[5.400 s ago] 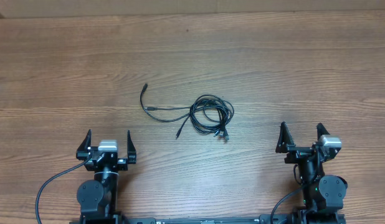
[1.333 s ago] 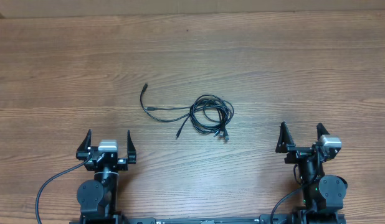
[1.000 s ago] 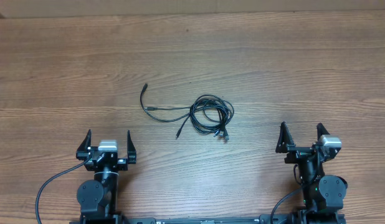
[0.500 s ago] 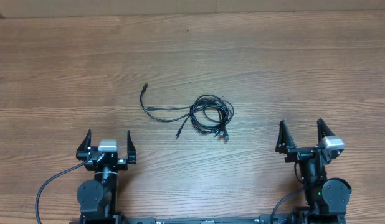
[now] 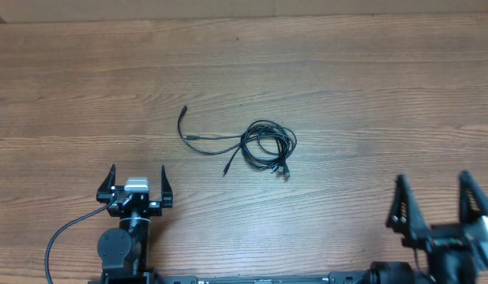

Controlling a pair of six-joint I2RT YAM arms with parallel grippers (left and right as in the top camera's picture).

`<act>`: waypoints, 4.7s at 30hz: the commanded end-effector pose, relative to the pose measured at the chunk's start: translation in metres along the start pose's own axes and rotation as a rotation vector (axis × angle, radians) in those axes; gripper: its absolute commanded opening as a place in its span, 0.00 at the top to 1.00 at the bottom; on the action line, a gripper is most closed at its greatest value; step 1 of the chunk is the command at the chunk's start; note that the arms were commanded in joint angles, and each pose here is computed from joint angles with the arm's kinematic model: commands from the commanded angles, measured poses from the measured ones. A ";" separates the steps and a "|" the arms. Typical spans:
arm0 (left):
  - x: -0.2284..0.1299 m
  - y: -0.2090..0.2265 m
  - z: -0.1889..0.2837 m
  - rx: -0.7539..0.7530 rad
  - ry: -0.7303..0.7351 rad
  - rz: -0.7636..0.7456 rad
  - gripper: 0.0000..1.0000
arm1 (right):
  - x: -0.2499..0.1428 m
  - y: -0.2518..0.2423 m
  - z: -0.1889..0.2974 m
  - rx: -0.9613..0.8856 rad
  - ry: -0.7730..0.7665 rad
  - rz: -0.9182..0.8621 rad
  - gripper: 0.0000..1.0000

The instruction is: Untangle cables

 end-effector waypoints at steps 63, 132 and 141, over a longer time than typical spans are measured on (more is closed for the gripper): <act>0.081 -0.006 0.025 -0.298 -0.362 0.235 0.00 | 0.032 0.004 -0.277 -0.024 0.918 -0.071 0.00; 0.271 0.005 -0.065 -0.396 -0.221 -0.130 0.00 | 0.023 -0.008 -0.262 -0.160 1.017 -0.025 0.00; 0.245 -0.058 -0.130 -0.662 -0.267 -0.151 0.00 | 0.023 -0.008 -0.261 -0.160 1.021 -0.025 0.00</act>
Point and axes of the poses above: each gripper's point midway between its finger pads, its own z axis back along the fingers, its own y axis along the line the jaws close on, x = y × z, the point moved 9 cm from there along z, back along the fingers, and after that the axes turned 6 degrees about -z, right-handed, at the moved point
